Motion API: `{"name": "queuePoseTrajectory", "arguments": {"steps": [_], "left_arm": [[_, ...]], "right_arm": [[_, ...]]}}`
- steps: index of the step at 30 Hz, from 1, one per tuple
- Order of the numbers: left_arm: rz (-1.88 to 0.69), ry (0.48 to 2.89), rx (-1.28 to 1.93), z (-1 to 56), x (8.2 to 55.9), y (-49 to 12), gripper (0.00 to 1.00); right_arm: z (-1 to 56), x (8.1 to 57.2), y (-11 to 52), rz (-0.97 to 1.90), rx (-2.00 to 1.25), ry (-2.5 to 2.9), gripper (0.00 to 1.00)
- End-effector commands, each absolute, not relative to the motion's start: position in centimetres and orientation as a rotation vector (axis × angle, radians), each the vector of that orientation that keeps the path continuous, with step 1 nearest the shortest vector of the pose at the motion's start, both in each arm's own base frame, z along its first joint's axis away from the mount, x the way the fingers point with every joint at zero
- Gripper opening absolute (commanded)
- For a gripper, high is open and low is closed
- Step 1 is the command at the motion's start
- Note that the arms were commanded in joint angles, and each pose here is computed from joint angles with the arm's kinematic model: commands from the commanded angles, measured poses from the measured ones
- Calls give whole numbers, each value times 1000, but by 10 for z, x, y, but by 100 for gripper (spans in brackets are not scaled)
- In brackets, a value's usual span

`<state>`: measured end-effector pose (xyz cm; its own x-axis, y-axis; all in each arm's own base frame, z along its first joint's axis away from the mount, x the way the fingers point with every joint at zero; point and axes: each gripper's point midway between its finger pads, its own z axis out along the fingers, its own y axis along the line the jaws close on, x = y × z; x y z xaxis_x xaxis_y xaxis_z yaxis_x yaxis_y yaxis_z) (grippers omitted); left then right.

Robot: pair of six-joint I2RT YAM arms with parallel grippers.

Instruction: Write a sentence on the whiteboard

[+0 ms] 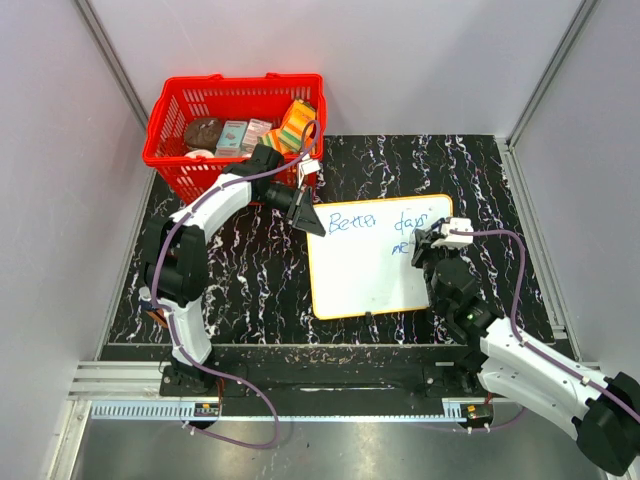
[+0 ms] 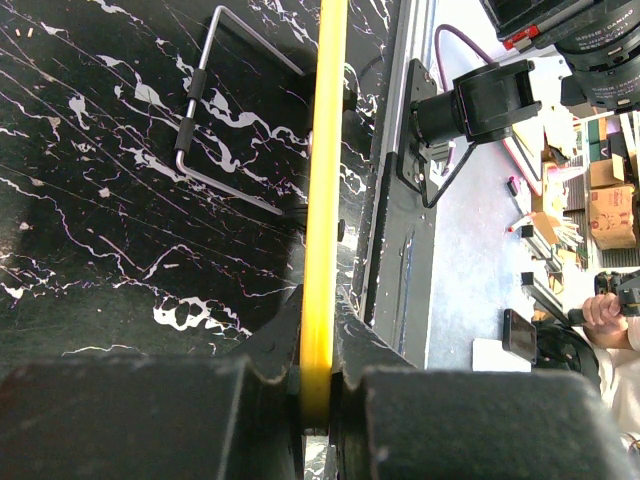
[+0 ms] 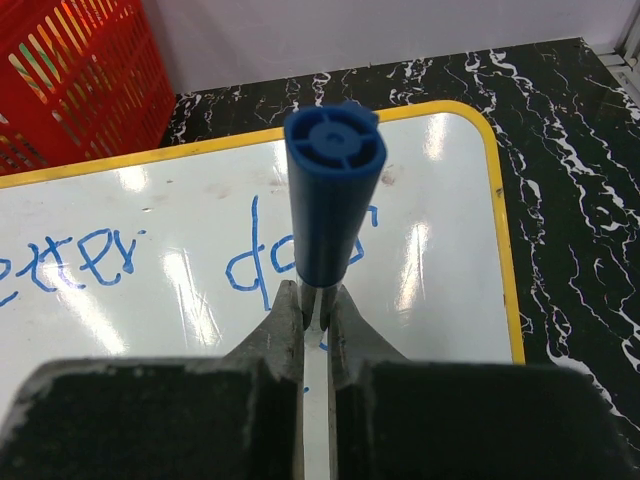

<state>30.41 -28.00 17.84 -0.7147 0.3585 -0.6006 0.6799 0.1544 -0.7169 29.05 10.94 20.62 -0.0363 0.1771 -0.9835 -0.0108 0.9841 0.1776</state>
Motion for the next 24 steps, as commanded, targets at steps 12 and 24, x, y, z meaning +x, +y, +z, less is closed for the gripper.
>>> {"name": "queuePoseTrajectory", "arguments": {"steps": [12, 24], "left_arm": [[-1254, 2096, 1112, 172, 334, -272, 0], [-1254, 2094, 1115, 173, 333, -273, 0]], "right_arm": [[198, 281, 107, 202, 162, 1647, 0], [197, 281, 98, 149, 187, 1654, 0]]}}
